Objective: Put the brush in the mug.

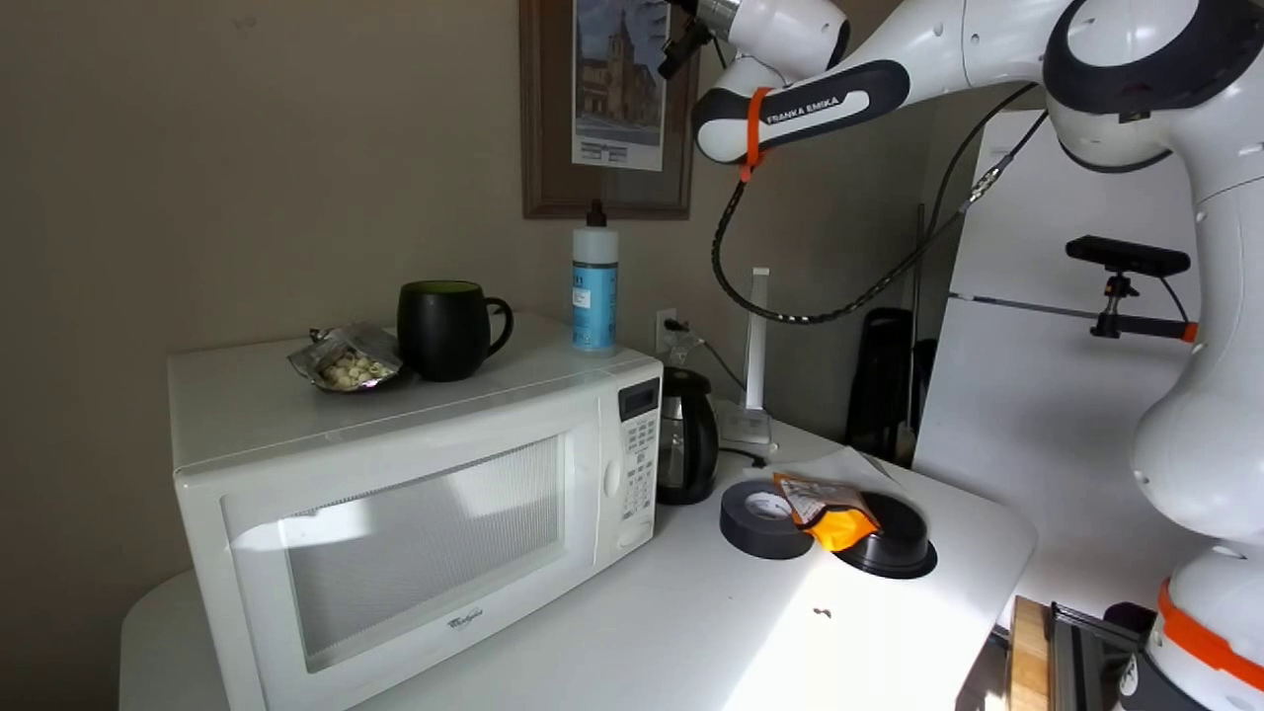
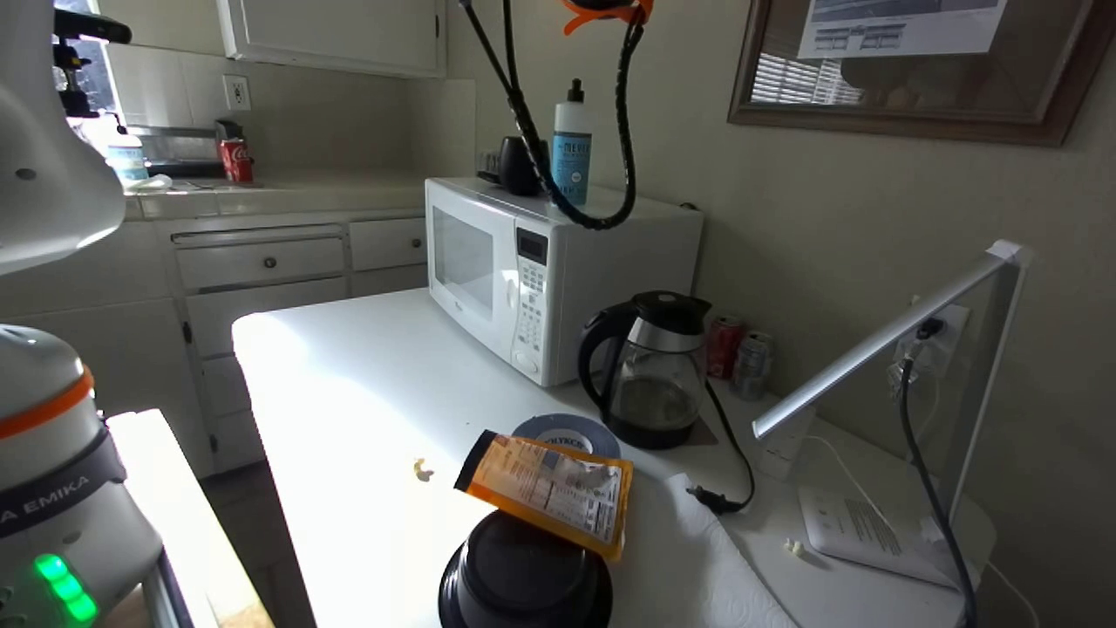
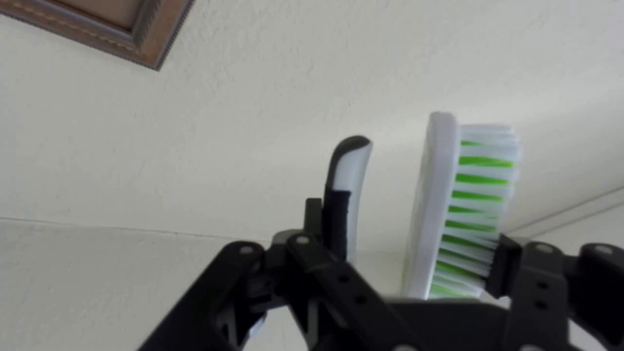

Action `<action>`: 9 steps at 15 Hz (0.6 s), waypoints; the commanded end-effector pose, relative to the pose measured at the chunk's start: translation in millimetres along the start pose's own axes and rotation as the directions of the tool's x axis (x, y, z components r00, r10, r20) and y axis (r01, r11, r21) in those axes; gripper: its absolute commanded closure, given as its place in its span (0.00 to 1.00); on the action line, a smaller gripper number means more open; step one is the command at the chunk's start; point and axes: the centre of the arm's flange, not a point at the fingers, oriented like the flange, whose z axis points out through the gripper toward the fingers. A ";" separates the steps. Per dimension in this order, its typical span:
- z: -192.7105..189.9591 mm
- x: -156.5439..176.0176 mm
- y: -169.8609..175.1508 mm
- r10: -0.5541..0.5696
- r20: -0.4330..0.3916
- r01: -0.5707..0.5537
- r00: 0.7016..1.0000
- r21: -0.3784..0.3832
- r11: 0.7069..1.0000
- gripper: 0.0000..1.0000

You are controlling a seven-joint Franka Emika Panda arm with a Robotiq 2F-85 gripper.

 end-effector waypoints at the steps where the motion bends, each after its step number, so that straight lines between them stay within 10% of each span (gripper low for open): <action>1: 0.9 6.1 0.6 0.003 -0.029 -0.002 1.000 0.011 1.000 0.38; 5: 3.1 12.8 4.8 0.004 -0.054 -0.003 0.999 0.011 1.000 0.38; 6: 3.1 12.0 4.4 0.005 -0.054 -0.005 0.999 0.012 1.000 0.63; 9: 29.7 32.9 -7.0 0.207 -0.117 -0.219 0.971 -0.096 0.971 0.63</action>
